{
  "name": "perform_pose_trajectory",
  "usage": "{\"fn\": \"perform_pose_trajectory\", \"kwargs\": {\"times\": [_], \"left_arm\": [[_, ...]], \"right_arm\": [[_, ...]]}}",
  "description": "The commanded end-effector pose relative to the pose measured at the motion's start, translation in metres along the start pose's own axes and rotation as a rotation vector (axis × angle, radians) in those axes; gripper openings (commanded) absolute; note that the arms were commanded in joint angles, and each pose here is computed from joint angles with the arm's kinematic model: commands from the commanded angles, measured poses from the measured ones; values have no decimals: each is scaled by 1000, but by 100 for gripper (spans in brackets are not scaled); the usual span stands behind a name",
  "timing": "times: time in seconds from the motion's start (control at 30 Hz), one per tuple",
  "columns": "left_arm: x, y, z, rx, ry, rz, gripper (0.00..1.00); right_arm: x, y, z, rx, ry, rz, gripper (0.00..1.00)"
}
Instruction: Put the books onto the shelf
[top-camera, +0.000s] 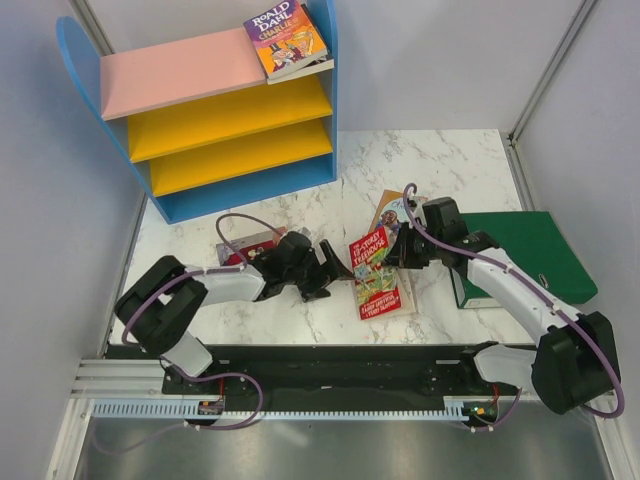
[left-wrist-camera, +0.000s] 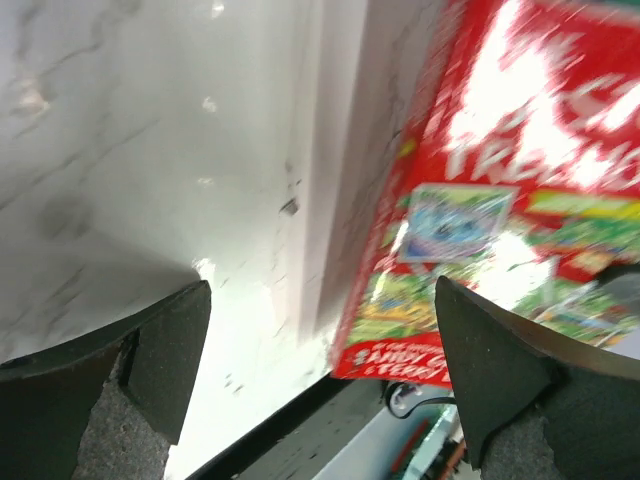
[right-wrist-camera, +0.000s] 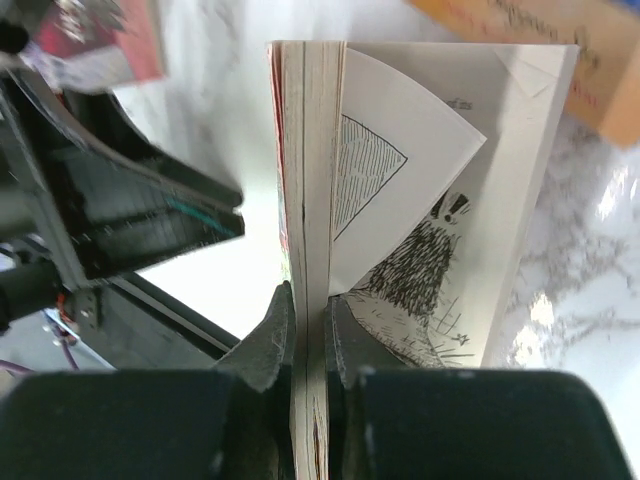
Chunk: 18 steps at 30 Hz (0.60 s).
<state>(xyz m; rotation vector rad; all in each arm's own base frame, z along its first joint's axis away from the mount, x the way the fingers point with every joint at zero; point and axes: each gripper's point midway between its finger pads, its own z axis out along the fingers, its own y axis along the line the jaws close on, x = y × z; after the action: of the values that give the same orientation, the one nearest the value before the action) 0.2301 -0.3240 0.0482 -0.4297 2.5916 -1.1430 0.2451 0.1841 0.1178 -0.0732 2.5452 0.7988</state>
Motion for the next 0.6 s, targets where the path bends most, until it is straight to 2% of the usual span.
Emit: {"fn": "perform_pose_trajectory", "kwargs": {"times": [0.0,0.03,0.1,0.13,0.17,0.23,0.27,0.57], "left_arm": [[-4,23,-22,-45,-79,91,100],[2,34,-23,-48,-76,80,100],[-4,13,-27,89,-128,90,99],[3,25,-29,106,-129,79,100],[-5,-6,-36,260,-185,110,99],[-2,-8,-41,338,-207,122,99],[-7,-26,-49,426,-240,142,99],[-9,-72,-56,611,-273,217,99]], "right_arm": [[-48,37,-11,-138,-120,-39,2],[-48,43,-12,-174,-113,-35,1],[-53,52,-14,-221,-130,-22,2],[-52,54,-15,-237,-127,-15,1],[-51,58,-16,-263,-120,-7,1],[-50,60,-16,-280,-117,-7,1],[-50,61,-16,-291,-113,-3,1],[-38,72,-14,-396,-75,30,1]]}}
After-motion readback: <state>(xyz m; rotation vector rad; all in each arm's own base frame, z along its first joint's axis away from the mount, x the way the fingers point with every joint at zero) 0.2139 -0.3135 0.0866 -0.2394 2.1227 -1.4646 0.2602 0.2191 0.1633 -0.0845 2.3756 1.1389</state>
